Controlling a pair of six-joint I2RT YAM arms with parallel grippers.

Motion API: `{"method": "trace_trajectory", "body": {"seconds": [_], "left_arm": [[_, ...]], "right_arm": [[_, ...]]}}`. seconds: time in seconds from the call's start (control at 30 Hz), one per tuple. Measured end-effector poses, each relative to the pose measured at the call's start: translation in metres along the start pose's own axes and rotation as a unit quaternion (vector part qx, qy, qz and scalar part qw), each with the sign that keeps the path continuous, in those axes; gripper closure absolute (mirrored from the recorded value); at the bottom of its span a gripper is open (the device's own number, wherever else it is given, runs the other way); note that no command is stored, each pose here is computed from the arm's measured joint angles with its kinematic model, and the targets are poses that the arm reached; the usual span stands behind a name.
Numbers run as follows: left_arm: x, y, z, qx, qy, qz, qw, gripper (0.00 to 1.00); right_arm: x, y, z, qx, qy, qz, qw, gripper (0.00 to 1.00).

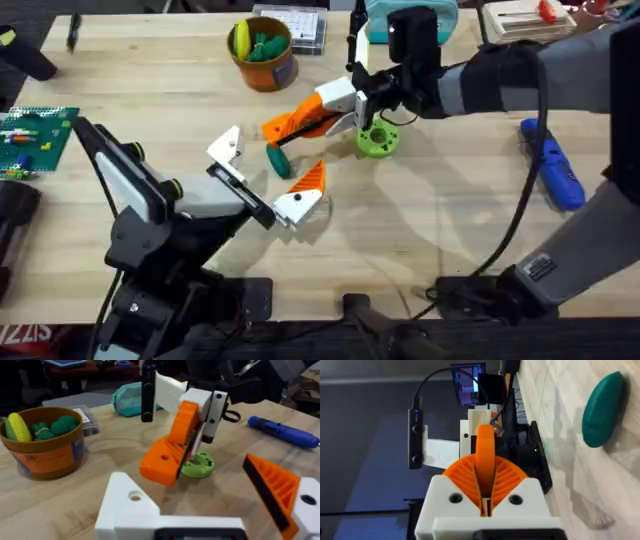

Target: Pick up the gripper from the table and insert it into the empty holder that is missing its gripper. Then pick up a screw, insert it into the mounting hole, and use the screwdriver to tighten it. Finally, clean up the table by picking up the vegetable and placing it into the bucket.

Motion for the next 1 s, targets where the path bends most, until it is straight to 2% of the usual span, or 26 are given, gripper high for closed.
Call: {"method": "trace_trajectory", "body": {"seconds": [0.4,1.0], "left_arm": [[0.001,0.002,-0.014,0.0,-0.069,-0.01,0.998,0.011],[0.001,0.002,-0.012,0.0,-0.059,-0.009,0.998,0.011]], "right_arm": [[-0.014,-0.008,0.0,-0.002,0.001,0.033,0.999,0.918],[-0.02,-0.009,0.002,0.024,0.0,0.04,0.999,0.918]]}}
Point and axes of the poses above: each hand's point on the last joint's axis, 136 mm out from that joint toward the fingers, its own x axis back along the fingers, its own z axis along the line the jaws close on, y = z × x, the point moved 7 cm from there along x, back along the fingers, and after that the axes turned 13 degrees about -x, right-handed, at the moved point
